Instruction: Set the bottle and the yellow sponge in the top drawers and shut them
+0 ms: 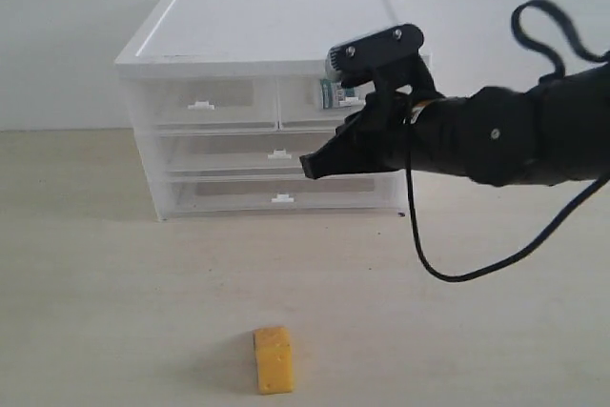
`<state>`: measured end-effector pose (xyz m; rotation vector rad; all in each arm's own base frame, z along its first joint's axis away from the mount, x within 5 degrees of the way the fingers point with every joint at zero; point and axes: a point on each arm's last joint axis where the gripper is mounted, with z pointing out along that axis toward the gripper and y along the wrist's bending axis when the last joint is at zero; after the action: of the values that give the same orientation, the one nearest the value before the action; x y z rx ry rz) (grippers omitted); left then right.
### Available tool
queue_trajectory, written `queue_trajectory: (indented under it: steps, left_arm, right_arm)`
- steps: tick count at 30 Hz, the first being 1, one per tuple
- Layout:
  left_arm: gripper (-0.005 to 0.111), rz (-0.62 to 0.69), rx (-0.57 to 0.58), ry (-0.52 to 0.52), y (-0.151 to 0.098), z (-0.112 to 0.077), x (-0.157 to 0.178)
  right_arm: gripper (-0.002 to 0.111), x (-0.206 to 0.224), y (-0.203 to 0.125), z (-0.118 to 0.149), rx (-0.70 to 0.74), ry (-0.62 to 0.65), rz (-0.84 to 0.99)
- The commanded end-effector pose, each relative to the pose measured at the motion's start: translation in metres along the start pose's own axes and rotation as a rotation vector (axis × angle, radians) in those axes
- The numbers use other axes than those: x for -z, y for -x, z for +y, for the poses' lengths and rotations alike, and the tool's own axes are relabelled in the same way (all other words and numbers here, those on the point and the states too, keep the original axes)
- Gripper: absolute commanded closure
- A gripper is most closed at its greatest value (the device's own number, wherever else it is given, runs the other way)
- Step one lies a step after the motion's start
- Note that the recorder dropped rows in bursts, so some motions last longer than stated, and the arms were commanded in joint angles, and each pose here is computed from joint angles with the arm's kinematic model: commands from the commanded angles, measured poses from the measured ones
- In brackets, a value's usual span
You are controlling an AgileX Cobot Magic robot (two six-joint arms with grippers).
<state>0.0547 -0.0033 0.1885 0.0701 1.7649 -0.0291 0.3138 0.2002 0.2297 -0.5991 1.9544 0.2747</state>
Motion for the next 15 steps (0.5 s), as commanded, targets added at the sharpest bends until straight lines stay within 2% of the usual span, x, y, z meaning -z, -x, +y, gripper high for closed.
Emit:
queue_trajectory:
  steps: [1,5,8,11,15]
  left_arm:
    - [0.102,-0.006,0.015,-0.011,0.0,-0.001,0.0]
    - [0.102,-0.006,0.015,-0.011,0.0,-0.001,0.0]
    - [0.102,-0.006,0.015,-0.011,0.0,-0.001,0.0]
    - [0.102,-0.004,0.015,-0.011,-0.001,-0.001,0.0]
    - [0.102,-0.004,0.015,-0.011,-0.001,-0.001,0.0]
  right_arm:
    - [0.108,0.03,0.015,-0.002,0.061,0.051,0.044]
    - [0.108,0.051,0.013,-0.016,0.099,0.091,0.173]
    - [0.108,0.064,0.004,-0.039,0.098,0.087,0.299]
    - [0.108,0.078,-0.004,-0.067,0.075,0.045,0.399]
    - [0.108,0.101,-0.009,-0.103,0.005,-0.077,0.454]
